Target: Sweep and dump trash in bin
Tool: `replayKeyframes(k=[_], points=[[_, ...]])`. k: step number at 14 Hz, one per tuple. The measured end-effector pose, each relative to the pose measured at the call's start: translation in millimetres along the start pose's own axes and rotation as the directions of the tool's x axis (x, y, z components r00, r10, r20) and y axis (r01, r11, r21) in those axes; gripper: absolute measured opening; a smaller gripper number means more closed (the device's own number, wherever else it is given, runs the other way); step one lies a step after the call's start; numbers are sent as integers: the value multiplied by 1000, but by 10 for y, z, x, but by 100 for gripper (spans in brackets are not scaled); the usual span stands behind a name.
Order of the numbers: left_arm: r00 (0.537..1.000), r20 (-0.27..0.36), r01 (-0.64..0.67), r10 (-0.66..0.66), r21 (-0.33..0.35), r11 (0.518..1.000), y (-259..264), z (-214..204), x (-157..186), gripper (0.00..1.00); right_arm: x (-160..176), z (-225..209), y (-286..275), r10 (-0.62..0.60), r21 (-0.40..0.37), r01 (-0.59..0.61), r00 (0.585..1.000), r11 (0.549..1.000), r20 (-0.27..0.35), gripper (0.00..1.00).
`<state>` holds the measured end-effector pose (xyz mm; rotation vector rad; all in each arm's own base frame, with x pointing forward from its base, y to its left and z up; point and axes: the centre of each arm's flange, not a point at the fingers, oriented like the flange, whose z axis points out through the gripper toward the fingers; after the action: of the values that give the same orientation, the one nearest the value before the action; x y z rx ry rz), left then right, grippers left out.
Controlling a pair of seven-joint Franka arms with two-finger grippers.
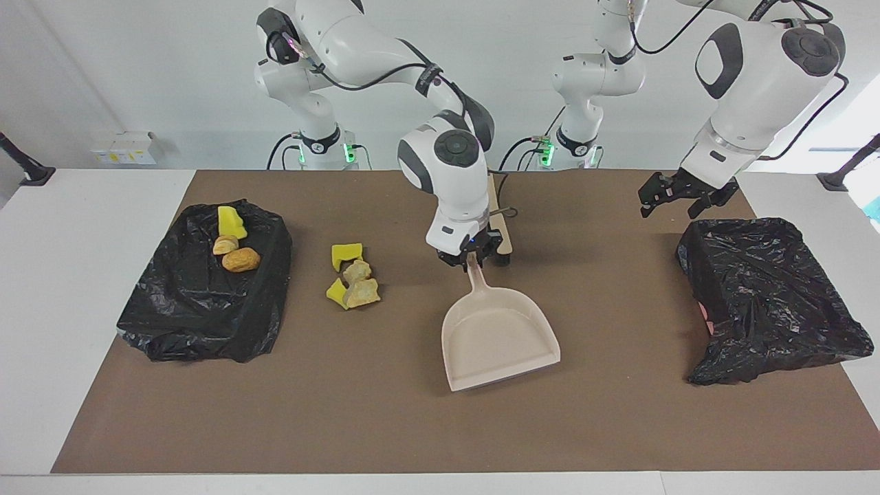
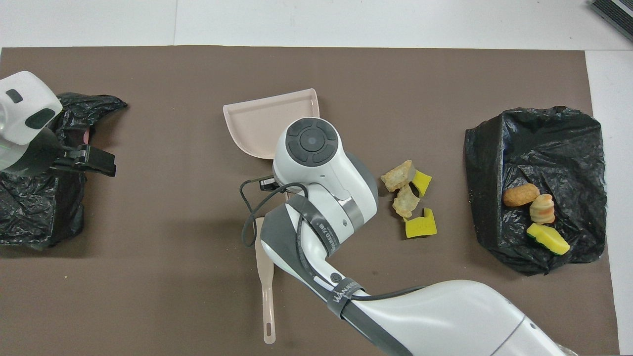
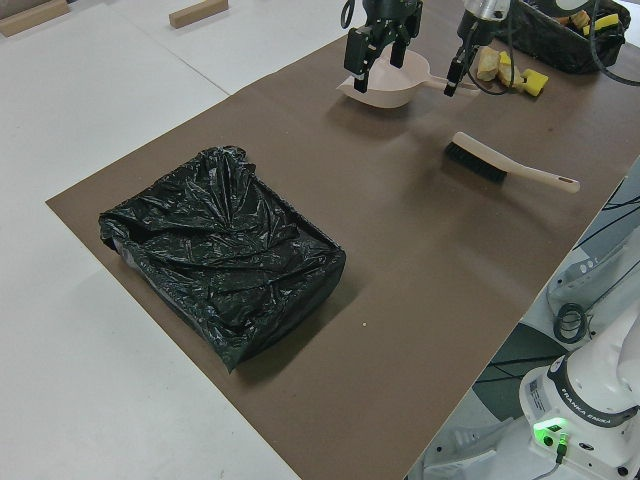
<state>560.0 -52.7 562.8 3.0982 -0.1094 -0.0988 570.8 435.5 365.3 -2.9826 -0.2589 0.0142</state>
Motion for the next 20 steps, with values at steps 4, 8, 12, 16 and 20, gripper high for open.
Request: replayKeyframes(k=[4,8,12,16,20], points=[[1000,2,-4,4,0,1000,20,73,-22,100,47,9,-54,55,9,-55,998,998,-8,32],[1000,-23,-16,16,1,1000,88,88,-1,100,47,41,-32,59,5,-59,998,998,-3,32],[999,-44,-24,24,1,1000,136,111,27,100,30,195,-38,65,-8,-65,998,998,15,32],[998,-53,-35,35,2,999,200,184,48,100,81,125,7,71,-4,-71,997,997,-2,60],[995,-77,-67,67,3,998,358,359,157,100,-26,-371,-72,74,35,-73,997,997,-38,100]])
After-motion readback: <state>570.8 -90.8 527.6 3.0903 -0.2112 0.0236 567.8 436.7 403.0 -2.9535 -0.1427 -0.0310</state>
